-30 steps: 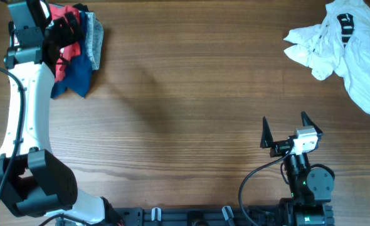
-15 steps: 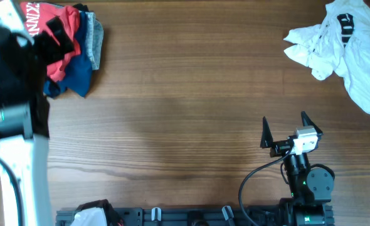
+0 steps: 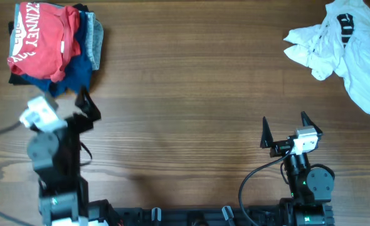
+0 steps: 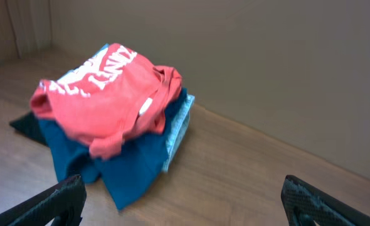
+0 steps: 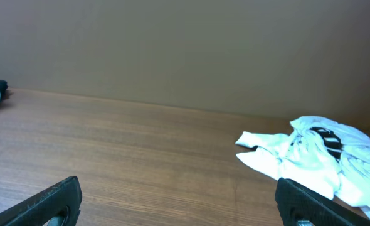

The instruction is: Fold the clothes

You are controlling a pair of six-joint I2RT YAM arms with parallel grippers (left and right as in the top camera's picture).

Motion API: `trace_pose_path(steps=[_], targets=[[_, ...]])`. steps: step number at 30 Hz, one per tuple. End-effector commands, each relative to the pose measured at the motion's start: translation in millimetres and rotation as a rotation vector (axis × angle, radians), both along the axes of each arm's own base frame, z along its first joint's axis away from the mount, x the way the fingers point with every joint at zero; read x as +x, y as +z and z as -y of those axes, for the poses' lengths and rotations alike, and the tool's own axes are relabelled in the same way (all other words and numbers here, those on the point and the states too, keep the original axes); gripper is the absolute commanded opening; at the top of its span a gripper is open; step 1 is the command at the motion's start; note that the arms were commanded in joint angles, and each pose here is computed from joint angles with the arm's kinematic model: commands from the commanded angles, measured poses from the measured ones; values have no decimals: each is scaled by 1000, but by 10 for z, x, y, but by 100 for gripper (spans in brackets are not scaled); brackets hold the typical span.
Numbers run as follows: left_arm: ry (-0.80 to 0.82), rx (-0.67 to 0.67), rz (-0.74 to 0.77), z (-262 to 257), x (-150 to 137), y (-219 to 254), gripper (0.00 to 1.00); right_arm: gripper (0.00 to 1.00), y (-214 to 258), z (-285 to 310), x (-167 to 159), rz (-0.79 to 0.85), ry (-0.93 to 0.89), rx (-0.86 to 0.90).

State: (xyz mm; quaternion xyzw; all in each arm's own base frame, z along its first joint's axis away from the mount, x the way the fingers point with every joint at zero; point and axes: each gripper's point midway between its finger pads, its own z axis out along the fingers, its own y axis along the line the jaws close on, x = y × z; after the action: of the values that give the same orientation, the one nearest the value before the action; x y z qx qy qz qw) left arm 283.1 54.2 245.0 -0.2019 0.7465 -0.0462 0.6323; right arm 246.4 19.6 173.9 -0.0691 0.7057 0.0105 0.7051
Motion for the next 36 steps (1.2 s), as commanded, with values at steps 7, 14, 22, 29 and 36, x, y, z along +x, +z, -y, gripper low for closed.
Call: trace_pose_path(steps=[7, 14, 22, 29, 36], targets=[[-89, -3, 105, 282, -276, -293, 100, 100, 30, -32, -10, 12, 16, 11], [-129, 57, 206, 378, -346, -370, 100, 100, 30, -32, -10, 12, 16, 11], [-127, 65, 269, 381, -389, -463, 100, 100, 30, -32, -10, 12, 16, 11], [-128, 95, 279, 380, -381, -468, 100, 100, 30, -32, -10, 12, 16, 11], [-140, 122, 107, 377, -376, -885, 100, 100, 30, -32, -10, 12, 16, 11]])
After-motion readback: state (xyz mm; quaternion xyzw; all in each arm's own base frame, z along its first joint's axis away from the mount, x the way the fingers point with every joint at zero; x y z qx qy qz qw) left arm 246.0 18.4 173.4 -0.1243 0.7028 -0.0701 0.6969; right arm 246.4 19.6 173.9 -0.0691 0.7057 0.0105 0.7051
